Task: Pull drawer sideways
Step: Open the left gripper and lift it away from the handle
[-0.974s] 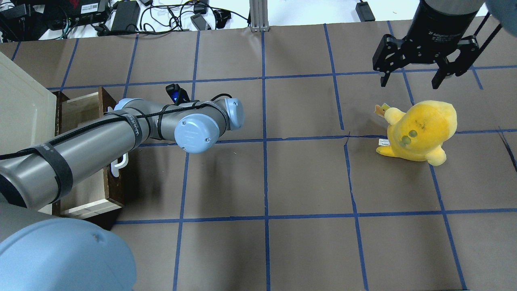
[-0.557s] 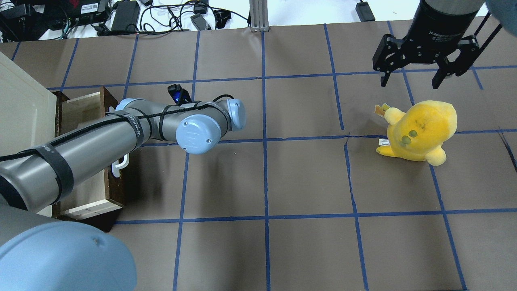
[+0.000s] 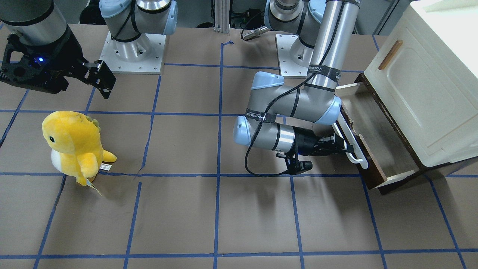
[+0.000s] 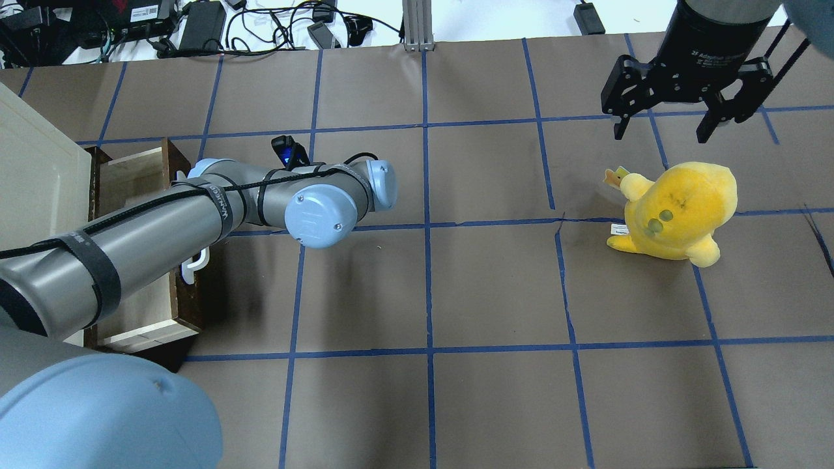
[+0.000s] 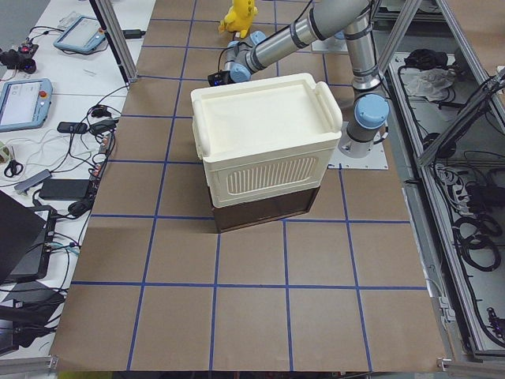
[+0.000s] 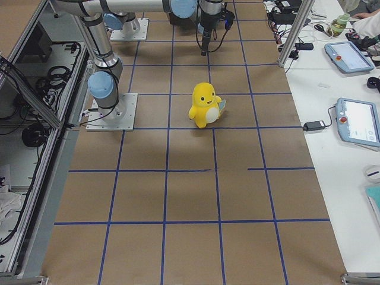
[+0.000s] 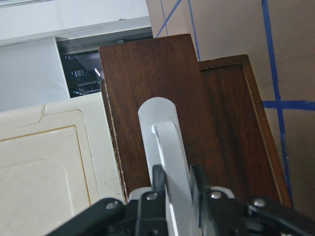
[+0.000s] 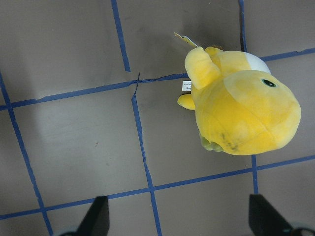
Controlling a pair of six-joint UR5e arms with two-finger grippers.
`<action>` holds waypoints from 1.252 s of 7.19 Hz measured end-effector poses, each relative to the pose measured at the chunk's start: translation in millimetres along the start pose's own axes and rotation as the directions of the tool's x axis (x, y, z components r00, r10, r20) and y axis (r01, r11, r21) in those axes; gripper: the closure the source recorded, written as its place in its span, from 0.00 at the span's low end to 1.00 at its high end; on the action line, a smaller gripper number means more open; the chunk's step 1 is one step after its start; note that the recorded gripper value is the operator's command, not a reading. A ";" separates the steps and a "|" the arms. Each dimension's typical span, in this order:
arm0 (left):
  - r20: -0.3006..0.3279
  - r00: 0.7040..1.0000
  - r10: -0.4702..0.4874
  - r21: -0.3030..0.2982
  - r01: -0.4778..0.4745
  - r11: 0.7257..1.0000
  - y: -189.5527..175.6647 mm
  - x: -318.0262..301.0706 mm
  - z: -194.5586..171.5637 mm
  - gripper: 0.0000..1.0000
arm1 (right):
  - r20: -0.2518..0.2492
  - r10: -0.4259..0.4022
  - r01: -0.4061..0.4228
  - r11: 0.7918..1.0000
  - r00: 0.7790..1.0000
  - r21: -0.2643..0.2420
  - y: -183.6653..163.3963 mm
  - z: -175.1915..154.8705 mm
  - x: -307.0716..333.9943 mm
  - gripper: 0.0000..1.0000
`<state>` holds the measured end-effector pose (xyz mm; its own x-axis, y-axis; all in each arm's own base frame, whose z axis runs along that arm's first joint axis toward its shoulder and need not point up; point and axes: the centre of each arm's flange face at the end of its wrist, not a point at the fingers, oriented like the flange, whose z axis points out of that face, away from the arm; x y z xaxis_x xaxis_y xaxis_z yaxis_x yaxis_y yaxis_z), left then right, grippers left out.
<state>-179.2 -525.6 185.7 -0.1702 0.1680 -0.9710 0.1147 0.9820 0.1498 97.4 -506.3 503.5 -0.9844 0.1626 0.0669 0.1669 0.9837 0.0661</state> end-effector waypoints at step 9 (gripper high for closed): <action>-0.187 0.978 -0.092 -0.033 0.087 0.996 4.7 -89.2 -29.7 0.00 | 0.000 0.000 0.000 1.000 1.000 -0.001 0.1 0.0 0.2 0.00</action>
<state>-192.5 -533.4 278.6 -0.3600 0.0903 -0.9286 0.0667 0.9952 0.0710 97.2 -506.2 503.5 -0.9844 0.1628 0.0670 0.1672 0.9836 0.0669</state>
